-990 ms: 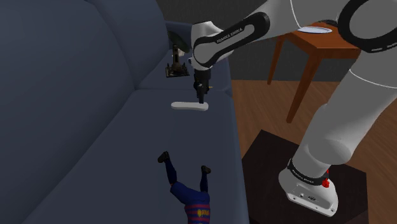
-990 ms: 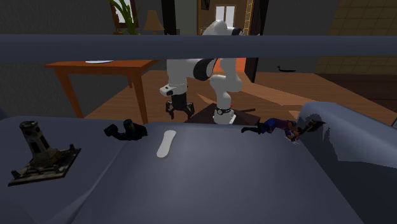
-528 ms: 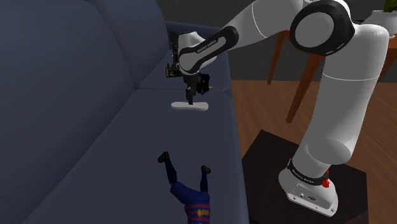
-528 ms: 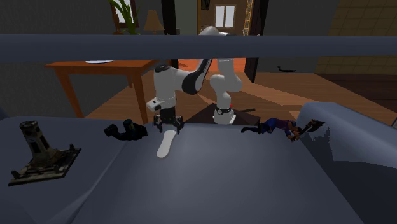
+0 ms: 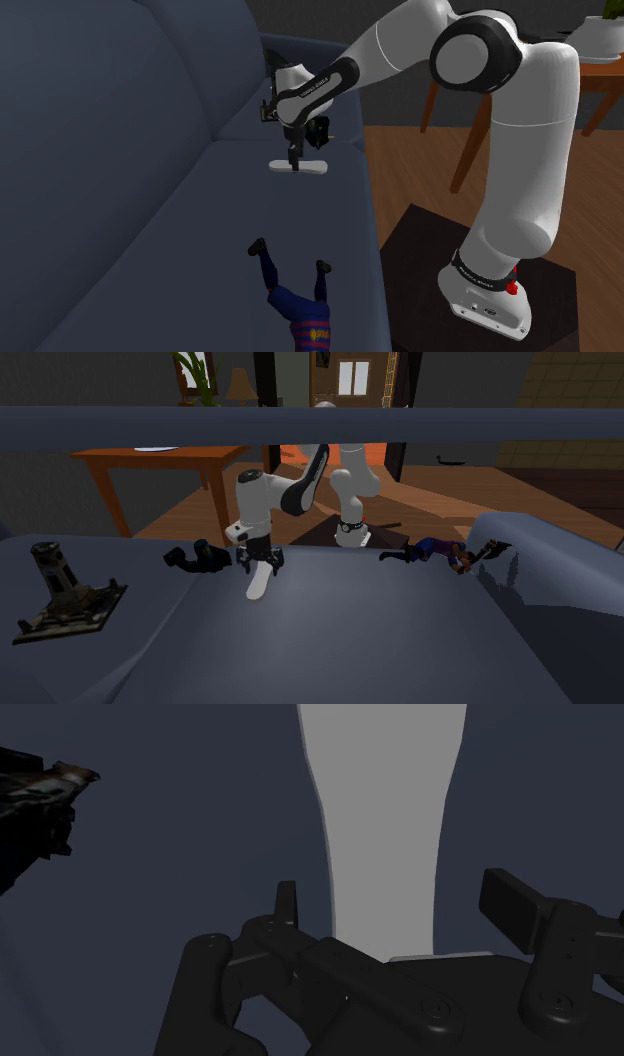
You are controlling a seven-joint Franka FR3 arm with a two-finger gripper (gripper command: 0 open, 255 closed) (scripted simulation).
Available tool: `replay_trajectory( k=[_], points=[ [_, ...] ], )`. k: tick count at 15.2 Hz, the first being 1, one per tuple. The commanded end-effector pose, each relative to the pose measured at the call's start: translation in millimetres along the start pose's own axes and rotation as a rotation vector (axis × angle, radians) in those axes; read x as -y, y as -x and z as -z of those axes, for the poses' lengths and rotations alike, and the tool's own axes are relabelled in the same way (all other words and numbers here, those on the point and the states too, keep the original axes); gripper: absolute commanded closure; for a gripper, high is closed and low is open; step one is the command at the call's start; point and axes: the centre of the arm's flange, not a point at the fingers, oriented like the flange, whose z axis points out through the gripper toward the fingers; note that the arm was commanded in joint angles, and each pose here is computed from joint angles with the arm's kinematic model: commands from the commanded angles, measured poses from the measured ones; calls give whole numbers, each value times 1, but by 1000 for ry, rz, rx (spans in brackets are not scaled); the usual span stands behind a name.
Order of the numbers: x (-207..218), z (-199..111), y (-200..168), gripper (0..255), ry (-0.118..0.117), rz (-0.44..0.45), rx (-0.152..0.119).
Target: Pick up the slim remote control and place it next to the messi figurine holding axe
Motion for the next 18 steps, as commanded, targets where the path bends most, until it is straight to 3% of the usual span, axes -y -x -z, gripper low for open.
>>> replay_trajectory(
  k=[1,9,10,18],
  points=[
    [0,-14,0,0,0,0,0],
    [0,-13,0,0,0,0,0],
    [0,-13,0,255,0,0,0],
    [0,-13,0,255,0,0,0]
  ],
)
